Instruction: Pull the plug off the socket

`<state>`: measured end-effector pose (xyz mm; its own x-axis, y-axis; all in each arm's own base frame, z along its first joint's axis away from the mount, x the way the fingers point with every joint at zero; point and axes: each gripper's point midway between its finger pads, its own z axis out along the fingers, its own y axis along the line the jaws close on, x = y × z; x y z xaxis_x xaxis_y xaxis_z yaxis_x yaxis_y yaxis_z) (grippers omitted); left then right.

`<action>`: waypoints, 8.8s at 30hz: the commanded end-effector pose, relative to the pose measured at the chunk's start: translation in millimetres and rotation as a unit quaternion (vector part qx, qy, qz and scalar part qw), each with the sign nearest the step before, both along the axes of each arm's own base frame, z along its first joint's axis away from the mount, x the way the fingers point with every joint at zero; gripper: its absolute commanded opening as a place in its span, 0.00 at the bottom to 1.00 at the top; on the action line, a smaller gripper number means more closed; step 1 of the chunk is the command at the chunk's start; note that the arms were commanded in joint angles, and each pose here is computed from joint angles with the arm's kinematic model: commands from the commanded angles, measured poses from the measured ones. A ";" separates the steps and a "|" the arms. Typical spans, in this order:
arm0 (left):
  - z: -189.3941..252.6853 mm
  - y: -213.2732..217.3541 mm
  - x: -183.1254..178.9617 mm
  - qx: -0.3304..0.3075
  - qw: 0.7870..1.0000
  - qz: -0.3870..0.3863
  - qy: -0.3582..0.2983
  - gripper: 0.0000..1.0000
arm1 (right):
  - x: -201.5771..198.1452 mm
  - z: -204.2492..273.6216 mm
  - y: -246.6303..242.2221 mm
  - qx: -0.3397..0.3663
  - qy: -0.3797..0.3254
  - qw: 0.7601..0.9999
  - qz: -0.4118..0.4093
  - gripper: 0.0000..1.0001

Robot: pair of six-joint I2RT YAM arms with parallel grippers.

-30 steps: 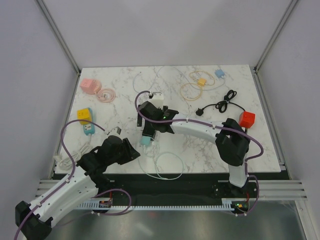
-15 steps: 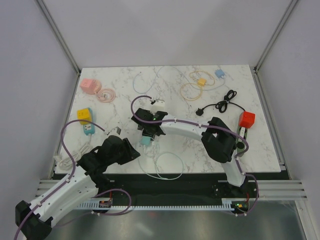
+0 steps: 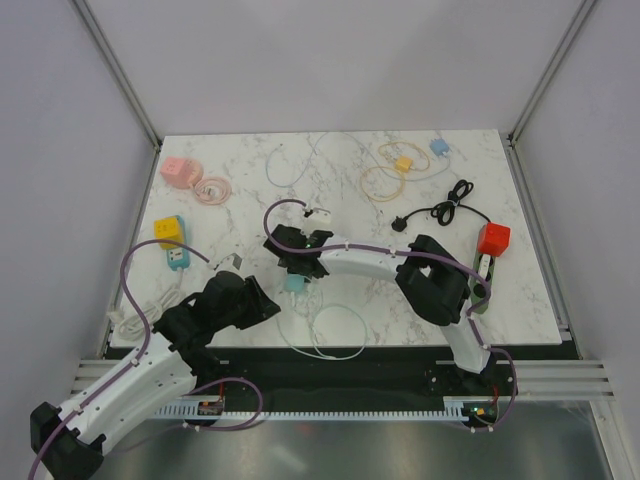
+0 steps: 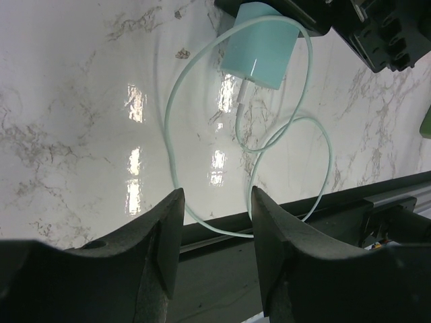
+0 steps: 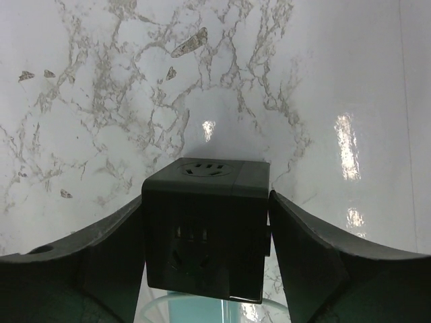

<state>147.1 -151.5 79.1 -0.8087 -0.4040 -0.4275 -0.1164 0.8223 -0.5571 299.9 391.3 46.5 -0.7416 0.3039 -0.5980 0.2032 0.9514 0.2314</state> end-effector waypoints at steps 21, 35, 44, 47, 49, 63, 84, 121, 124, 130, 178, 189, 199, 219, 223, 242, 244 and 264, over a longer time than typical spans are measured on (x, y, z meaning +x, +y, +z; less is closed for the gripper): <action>71.4 -51.5 25.0 -0.010 0.980 -0.174 -0.097 0.86 | -8.8 81.8 -15.2 0.185 -0.152 0.948 0.211 0.00; 84.6 -80.8 45.7 -0.038 0.965 -0.213 -0.147 0.84 | -28.5 152.3 -16.4 0.297 -0.206 0.903 0.233 0.00; 86.8 -90.5 52.6 -0.088 0.971 -0.173 -0.139 0.68 | -34.2 157.4 -12.3 0.353 -0.196 0.893 0.202 0.00; 88.9 -93.5 53.9 -0.108 0.971 -0.162 -0.142 0.62 | -37.9 156.8 -11.1 0.366 -0.198 0.888 0.194 0.00; 86.3 -93.7 54.9 -0.108 0.972 -0.157 -0.137 0.59 | -38.8 157.1 -10.7 0.369 -0.200 0.888 0.189 0.00; 61.0 -88.7 50.6 -0.105 0.980 -0.136 -0.103 0.02 | -12.3 145.1 -43.8 0.348 -0.247 0.903 0.050 0.00; 38.6 -71.1 20.7 -0.110 0.977 -0.151 -0.100 0.02 | 97.4 171.3 -94.7 0.245 -0.283 0.926 -0.051 0.00; 121.4 -41.2 54.8 -0.027 0.978 -0.091 -0.186 0.02 | -12.0 7.1 -135.6 -0.063 -0.022 0.964 0.259 0.57; 121.5 -41.9 55.7 -0.026 0.978 -0.092 -0.185 0.02 | -12.7 14.5 -133.8 -0.058 -0.028 0.962 0.266 0.70; 124.2 -45.4 54.5 -0.032 0.977 -0.101 -0.183 0.02 | -10.4 36.6 -139.4 -0.070 -0.049 0.959 0.269 0.92; 196.1 -109.2 6.7 -0.268 0.885 -0.273 -0.264 0.02 | -150.7 203.7 -38.4 0.402 -0.164 0.698 0.569 0.57; 180.4 -105.9 17.9 -0.242 0.911 -0.241 -0.231 0.97 | -147.8 199.5 -35.1 0.413 -0.151 0.705 0.556 0.00; 168.9 -87.9 31.6 -0.177 0.935 -0.198 -0.234 1.00 | -113.6 168.6 -30.3 0.370 -0.137 0.766 0.508 0.00; 171.5 38.7 55.2 0.036 0.974 0.087 -0.208 1.00 | 76.1 225.2 -29.9 0.208 -0.175 0.899 0.344 0.00; 198.7 54.0 43.3 0.021 0.963 0.093 -0.253 1.00 | 155.7 264.7 -68.7 0.170 -0.229 0.920 0.268 0.00; 231.1 18.5 57.9 0.076 0.954 -0.043 -0.287 0.96 | 373.1 219.1 -273.1 -0.068 -0.309 0.949 0.002 0.00; 218.2 -0.1 65.6 0.075 0.956 -0.078 -0.274 0.91 | 374.3 203.3 -276.0 -0.085 -0.298 0.951 0.007 0.00; 93.9 -72.1 95.2 0.061 0.986 -0.135 -0.078 0.73 | 342.6 123.0 -316.1 -0.203 -0.162 0.965 0.019 0.98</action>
<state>219.0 -223.1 130.9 -0.8645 -0.0194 -0.5022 0.2276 0.8758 -0.4257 651.2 93.6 144.4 -0.5002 0.0170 -0.8657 0.1033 0.9938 -0.0401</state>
